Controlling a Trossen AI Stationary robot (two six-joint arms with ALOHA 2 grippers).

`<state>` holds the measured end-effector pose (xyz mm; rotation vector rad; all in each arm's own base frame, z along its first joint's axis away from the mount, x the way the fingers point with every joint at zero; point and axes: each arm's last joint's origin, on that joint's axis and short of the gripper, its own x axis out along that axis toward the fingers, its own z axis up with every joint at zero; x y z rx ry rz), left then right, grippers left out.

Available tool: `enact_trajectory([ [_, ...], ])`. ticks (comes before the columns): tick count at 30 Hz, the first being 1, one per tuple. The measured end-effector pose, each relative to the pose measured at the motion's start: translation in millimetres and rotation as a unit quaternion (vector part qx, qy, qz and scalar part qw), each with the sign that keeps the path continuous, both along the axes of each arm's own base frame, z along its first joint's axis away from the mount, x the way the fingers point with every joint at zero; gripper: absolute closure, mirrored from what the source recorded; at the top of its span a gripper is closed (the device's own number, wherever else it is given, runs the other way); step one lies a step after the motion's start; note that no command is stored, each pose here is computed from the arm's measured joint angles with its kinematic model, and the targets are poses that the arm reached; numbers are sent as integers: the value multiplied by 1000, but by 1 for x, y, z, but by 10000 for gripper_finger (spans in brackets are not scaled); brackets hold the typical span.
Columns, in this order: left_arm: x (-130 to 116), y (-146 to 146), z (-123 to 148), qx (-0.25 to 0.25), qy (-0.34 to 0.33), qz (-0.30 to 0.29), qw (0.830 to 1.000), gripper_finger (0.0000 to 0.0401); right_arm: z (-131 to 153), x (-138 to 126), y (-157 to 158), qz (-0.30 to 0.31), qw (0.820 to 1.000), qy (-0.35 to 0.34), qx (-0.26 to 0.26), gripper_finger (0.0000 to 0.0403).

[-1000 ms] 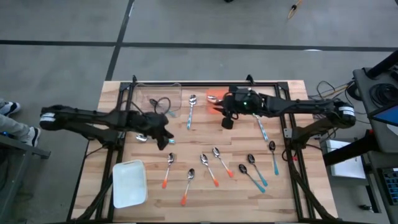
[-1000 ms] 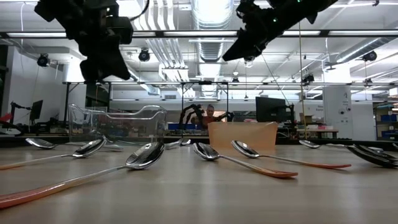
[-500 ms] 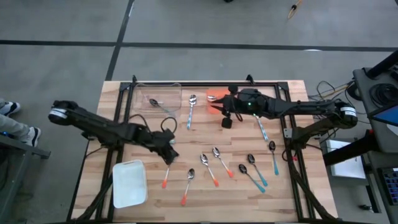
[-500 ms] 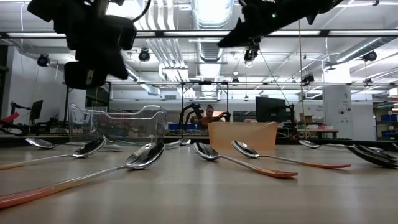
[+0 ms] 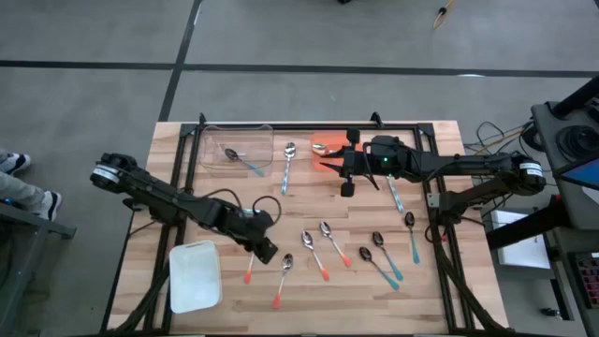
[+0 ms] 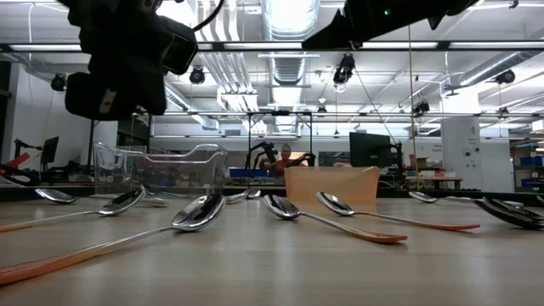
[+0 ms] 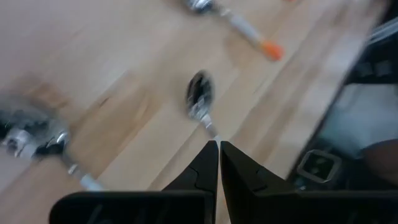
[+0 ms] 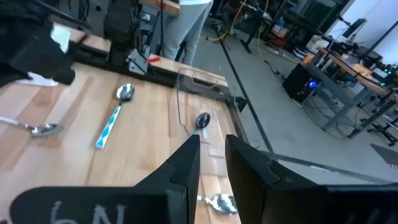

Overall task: Sort silverware by color (type)
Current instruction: Put the orange spoon into the white bin

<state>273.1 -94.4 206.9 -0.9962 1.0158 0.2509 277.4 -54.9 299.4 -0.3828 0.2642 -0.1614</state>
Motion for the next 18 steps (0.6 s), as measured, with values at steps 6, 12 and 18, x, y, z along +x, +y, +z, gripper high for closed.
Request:
enact_trajectory([
  [6,8,-4,9,28,83,-3,996,401,-5,-3,0,2,1000,0,-14,335],
  [12,4,-4,-7,37,177,40,983,401,1,-9,2,4,1000,-3,-20,335],
  [18,5,-10,-27,34,232,52,971,401,2,-13,2,4,1000,2,-20,335],
])
